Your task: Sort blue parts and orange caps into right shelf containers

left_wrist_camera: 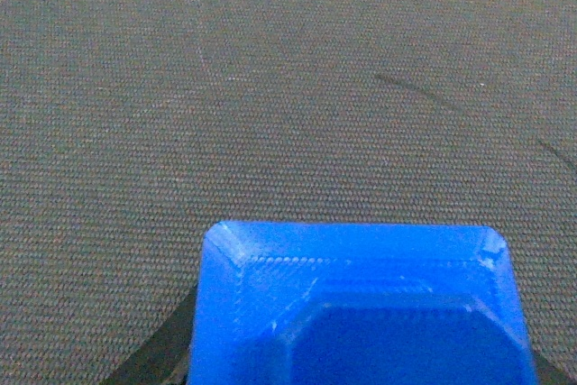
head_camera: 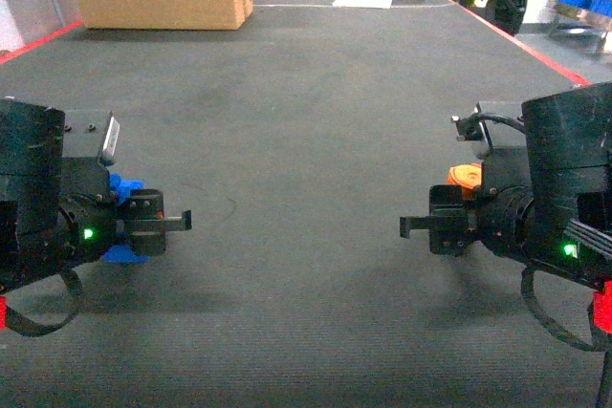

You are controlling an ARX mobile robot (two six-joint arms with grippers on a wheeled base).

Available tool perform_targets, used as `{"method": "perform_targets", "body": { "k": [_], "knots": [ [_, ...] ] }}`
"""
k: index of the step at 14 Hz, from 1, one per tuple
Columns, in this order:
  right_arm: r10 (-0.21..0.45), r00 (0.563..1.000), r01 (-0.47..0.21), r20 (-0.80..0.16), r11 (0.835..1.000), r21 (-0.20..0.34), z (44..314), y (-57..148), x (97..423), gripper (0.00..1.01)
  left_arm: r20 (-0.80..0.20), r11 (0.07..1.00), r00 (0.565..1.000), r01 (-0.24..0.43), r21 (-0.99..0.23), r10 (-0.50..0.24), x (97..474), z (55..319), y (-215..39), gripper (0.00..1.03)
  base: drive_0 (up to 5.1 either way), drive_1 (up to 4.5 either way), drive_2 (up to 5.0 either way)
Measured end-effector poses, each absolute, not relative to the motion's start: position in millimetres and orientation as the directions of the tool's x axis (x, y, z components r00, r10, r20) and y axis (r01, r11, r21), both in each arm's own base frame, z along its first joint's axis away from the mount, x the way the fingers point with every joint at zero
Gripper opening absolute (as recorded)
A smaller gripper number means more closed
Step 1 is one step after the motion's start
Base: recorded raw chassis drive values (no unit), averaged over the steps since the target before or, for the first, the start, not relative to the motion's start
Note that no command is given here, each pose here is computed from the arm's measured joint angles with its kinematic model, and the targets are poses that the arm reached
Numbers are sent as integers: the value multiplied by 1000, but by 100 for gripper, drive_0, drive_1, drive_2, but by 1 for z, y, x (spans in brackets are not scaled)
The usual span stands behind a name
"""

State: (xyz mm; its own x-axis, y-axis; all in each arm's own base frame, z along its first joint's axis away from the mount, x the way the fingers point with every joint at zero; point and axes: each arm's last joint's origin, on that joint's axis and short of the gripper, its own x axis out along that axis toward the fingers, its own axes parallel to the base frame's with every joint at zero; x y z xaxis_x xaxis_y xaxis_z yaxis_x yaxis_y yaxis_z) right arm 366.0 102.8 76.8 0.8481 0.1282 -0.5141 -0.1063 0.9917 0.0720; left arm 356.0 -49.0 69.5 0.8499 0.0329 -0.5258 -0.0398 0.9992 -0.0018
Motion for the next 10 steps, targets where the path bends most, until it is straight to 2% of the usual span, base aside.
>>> {"method": "perform_targets", "body": {
  "k": [3,5,8,10],
  "knots": [
    [133,865,-109,-483,991,77,81,102,362,44,-500,998,865,-56,-18,40,349,75,-47,44,0,0,0],
    [131,897,-106,-422,991,82,98,99,354,44,-439,997,897,-71,-27,52,338,93,-46,44,0,0,0],
    [126,954,-108,-272,991,82,138,90,326,44,-214,996,974,-87,-27,80,304,143,-50,44,0,0,0],
    [105,975,-93,-196,993,71,163,80,296,44,-79,993,990,-118,4,118,272,166,-50,44,0,0,0]
  ]
}}
